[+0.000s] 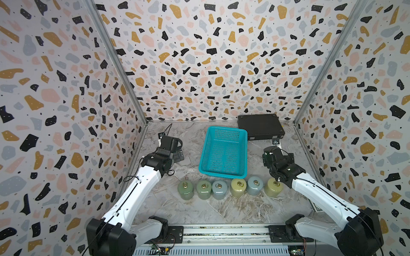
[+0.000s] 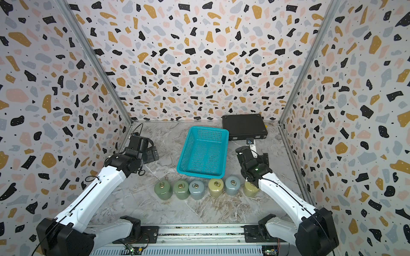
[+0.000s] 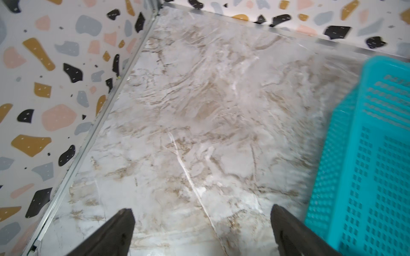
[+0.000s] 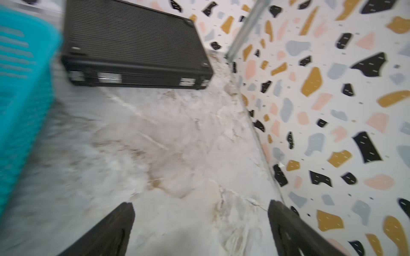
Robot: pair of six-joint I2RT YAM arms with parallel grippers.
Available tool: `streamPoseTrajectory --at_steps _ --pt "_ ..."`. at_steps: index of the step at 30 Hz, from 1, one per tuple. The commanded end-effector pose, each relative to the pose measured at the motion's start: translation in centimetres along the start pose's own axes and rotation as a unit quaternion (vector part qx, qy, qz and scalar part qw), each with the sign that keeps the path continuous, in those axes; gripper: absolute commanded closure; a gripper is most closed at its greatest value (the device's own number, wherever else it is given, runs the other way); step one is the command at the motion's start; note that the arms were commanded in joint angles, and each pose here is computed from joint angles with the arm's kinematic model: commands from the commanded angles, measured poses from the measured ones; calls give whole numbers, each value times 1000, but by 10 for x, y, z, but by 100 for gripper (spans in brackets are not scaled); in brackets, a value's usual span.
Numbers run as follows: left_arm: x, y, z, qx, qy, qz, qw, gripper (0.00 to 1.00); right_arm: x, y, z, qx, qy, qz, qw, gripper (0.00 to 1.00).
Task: Take the tea canister out of the basket
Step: Reset both arms
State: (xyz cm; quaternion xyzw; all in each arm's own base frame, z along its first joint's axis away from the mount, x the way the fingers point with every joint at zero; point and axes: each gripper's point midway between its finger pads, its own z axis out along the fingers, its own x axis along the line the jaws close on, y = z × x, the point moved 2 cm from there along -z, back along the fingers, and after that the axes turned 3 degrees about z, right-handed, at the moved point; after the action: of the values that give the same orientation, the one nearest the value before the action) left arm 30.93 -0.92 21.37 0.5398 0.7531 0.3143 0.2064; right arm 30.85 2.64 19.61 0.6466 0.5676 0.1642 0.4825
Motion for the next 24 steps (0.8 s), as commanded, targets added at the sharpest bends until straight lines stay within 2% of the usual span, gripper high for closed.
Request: streamPoseTrajectory --at_steps 1,5,8,10,14,18,21,24 --pt "17 -3 31 -1 22 -30 999 0 -26 10 21 -36 -71 36 996 1" --pt "47 -25 72 18 70 -51 996 1 -31 -22 60 26 -92 34 995 1" --pt "59 -35 94 19 88 -57 994 0 -25 -28 85 35 -64 52 996 1" --pt "56 -34 105 11 74 -29 997 0 -21 -33 98 37 -55 62 996 1" --pt "51 -20 119 -53 63 -12 997 0 0 -31 115 13 0 25 1000 1" --pt "44 -10 125 -113 45 14 992 0 9 -42 119 -25 39 34 998 1" --pt "42 -14 128 -137 30 11 990 0 15 -45 111 -57 73 38 995 1" --pt "28 -17 125 -152 -18 35 988 0 12 -48 106 -78 83 52 992 1"
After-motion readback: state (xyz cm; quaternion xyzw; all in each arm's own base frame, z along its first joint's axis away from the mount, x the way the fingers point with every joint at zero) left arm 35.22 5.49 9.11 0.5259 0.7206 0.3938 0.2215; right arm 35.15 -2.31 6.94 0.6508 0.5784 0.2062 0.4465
